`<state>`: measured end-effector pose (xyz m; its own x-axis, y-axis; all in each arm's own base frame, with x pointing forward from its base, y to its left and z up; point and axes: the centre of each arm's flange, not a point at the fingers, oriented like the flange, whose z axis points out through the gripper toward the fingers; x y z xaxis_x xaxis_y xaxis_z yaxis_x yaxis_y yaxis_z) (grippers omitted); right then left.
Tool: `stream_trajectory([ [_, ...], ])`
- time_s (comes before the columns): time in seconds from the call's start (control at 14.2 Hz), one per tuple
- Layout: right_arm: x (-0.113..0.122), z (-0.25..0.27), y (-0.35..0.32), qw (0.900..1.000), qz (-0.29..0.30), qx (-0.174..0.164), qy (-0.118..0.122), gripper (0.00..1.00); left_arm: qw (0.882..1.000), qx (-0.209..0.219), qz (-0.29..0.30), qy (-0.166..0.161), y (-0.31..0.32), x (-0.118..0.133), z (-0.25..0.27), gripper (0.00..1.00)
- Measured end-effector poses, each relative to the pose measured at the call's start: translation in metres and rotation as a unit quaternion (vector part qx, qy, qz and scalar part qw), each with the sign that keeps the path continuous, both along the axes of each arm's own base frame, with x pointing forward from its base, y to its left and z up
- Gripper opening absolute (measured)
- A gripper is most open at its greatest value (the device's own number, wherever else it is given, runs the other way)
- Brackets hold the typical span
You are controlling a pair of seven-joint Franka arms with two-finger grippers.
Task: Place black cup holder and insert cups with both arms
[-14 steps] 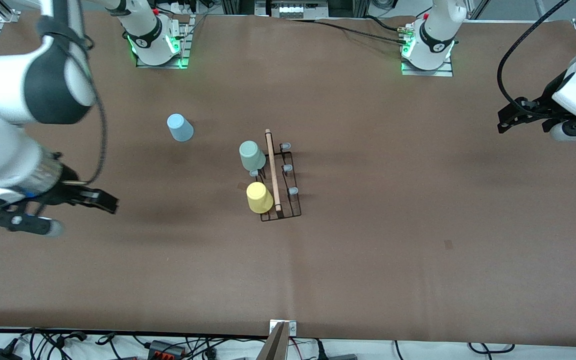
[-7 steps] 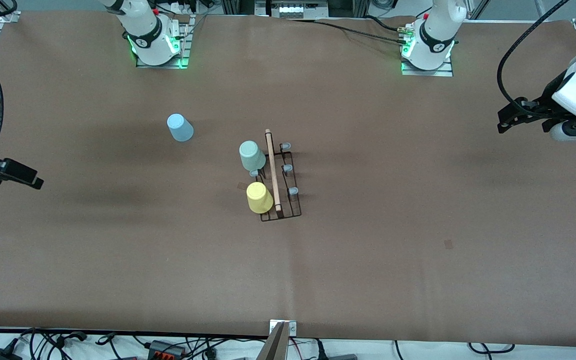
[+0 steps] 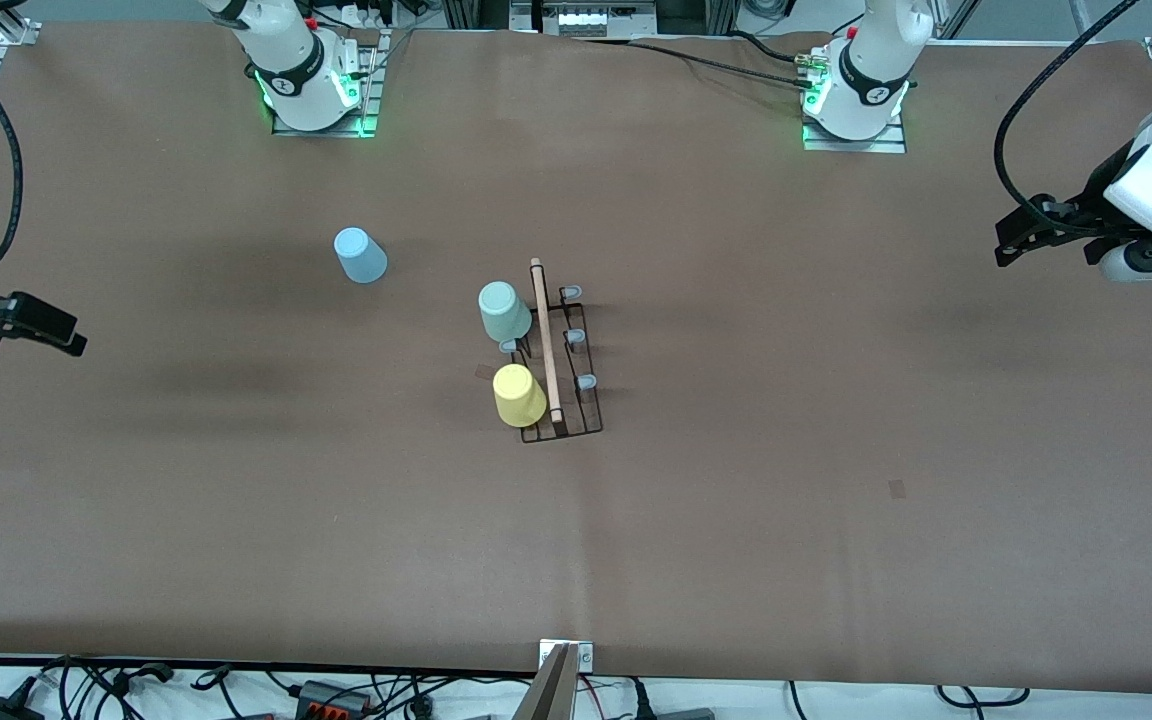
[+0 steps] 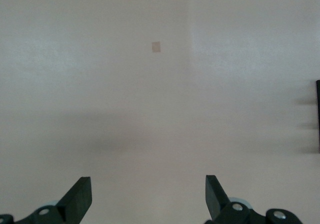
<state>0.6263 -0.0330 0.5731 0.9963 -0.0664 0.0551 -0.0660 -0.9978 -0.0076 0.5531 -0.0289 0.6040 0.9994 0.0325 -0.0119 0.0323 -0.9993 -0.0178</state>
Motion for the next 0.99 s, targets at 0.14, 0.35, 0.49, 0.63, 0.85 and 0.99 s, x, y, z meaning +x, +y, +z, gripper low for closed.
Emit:
stream_trajectory([
  [0.14,-0.024,-0.002,-0.002,1.000,0.003,-0.007,0.004,1.00,1.000,0.000,0.000,0.000,0.000,0.000,0.000,1.00],
  [0.35,-0.055,-0.002,-0.001,1.000,0.007,-0.006,-0.003,1.00,1.000,0.000,0.000,0.000,0.000,0.000,0.000,1.00],
  [0.49,-0.061,0.000,0.003,1.000,0.011,-0.005,-0.004,1.00,1.000,0.000,0.000,0.000,0.000,0.000,0.000,1.00],
  [0.63,-0.062,-0.001,0.006,1.000,0.014,-0.004,0.001,1.00,1.000,0.000,0.000,0.000,0.000,0.000,0.000,1.00],
  [0.85,-0.064,-0.002,0.007,1.000,0.016,-0.004,0.007,1.00,1.000,0.000,0.000,0.000,0.000,0.000,0.000,1.00],
  [0.99,-0.065,-0.001,0.008,1.000,0.017,-0.004,0.010,1.00,1.000,0.000,0.000,0.000,0.000,0.000,0.000,1.00],
])
